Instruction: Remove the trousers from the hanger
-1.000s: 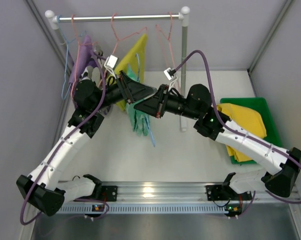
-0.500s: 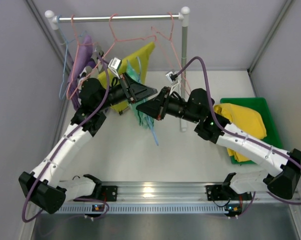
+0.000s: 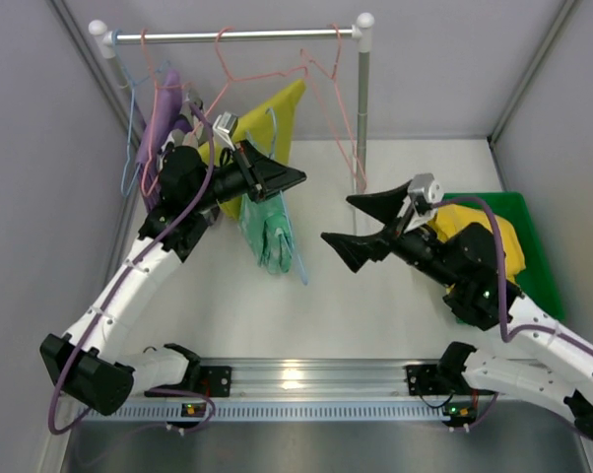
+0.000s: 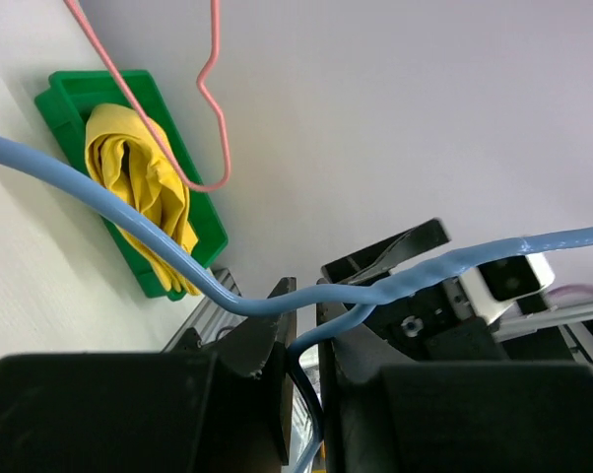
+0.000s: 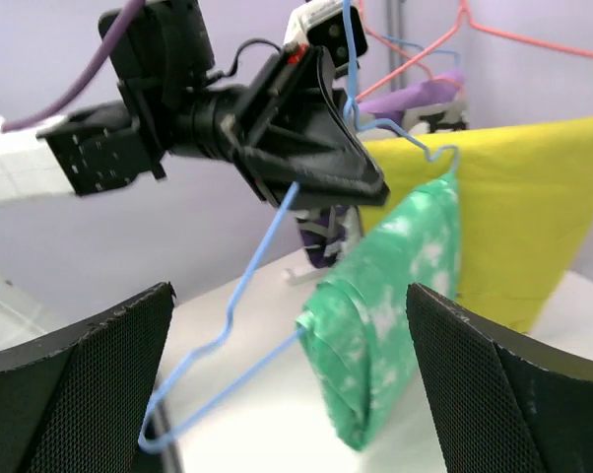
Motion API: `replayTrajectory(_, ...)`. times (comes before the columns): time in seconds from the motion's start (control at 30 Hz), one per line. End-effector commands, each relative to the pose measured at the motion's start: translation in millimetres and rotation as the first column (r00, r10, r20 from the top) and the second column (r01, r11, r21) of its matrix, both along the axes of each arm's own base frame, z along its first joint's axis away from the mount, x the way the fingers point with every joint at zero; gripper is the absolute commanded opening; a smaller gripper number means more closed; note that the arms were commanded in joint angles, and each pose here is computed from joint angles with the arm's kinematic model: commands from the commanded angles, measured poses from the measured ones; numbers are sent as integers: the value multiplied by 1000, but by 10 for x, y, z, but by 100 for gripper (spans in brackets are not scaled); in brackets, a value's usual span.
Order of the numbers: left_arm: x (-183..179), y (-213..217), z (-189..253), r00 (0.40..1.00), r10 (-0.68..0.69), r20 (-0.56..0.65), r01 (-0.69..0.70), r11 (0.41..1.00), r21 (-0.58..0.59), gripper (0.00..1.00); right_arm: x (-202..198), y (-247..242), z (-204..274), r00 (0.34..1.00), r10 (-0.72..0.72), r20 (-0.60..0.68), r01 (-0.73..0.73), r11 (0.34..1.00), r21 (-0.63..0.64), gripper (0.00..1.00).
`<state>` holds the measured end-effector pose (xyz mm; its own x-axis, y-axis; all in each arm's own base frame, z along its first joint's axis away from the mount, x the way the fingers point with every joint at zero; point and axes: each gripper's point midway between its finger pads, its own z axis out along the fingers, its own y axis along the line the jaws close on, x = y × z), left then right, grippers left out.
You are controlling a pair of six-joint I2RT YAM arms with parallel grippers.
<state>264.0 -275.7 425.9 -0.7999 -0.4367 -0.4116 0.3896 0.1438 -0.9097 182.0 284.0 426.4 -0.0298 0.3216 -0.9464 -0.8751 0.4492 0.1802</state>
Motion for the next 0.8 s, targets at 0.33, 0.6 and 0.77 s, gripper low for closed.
replayTrajectory(0.33, -156, 36, 1059, 956, 7, 294, 40, 988, -153, 0, 250, 54, -712, 968, -98, 230, 120, 989, -83, 100)
replayTrajectory(0.6, -166, 53, 1239, 945, 18, 327, 39, 985, -167, 0, 386, 268, -712, 960, -96, 263, 116, 991, -60, 99)
replayTrajectory(0.77, -200, 62, 1309, 941, 18, 339, 42, 985, -168, 0, 464, 296, -685, 950, -121, 287, 144, 988, -59, 99)
